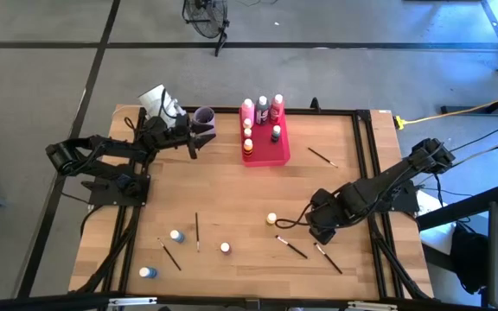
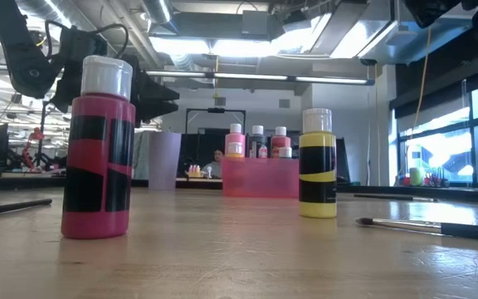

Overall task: Pick & Place Paint Supplies
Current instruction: Put the violet paint bottle into the red bin

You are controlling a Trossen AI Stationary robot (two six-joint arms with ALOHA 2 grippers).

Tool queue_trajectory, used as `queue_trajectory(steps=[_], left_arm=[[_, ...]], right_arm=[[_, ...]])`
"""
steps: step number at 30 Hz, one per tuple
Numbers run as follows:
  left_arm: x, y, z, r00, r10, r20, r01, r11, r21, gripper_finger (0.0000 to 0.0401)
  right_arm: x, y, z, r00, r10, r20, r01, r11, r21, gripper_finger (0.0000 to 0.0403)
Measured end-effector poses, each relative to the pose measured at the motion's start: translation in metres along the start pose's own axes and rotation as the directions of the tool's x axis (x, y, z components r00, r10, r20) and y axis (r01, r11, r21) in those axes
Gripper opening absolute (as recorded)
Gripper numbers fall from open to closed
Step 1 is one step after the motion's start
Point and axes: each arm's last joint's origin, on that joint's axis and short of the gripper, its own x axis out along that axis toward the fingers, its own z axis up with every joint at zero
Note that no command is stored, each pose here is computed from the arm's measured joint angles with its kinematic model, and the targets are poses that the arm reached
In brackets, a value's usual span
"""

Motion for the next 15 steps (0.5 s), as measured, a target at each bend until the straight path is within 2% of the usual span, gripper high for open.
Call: queue_trajectory(steps=[8, 15], left_arm=[[0.0, -0.001, 0.0, 0.999, -0.039, -0.012, 0.039, 0.999, 0.0, 0.0203], [0.0, -0.001, 0.0, 0.999, -0.04, -0.013, 0.04, 0.999, 0.0, 0.0203]], right_arm=[[0.015, -0.004, -0.001, 0.999, -0.04, -0.031, 0.041, 0.999, 0.014, 0.0295], [0.017, -0.001, 0.001, 1.0, -0.001, -0.013, 0.002, 1.0, 0.011, 0.0295]])
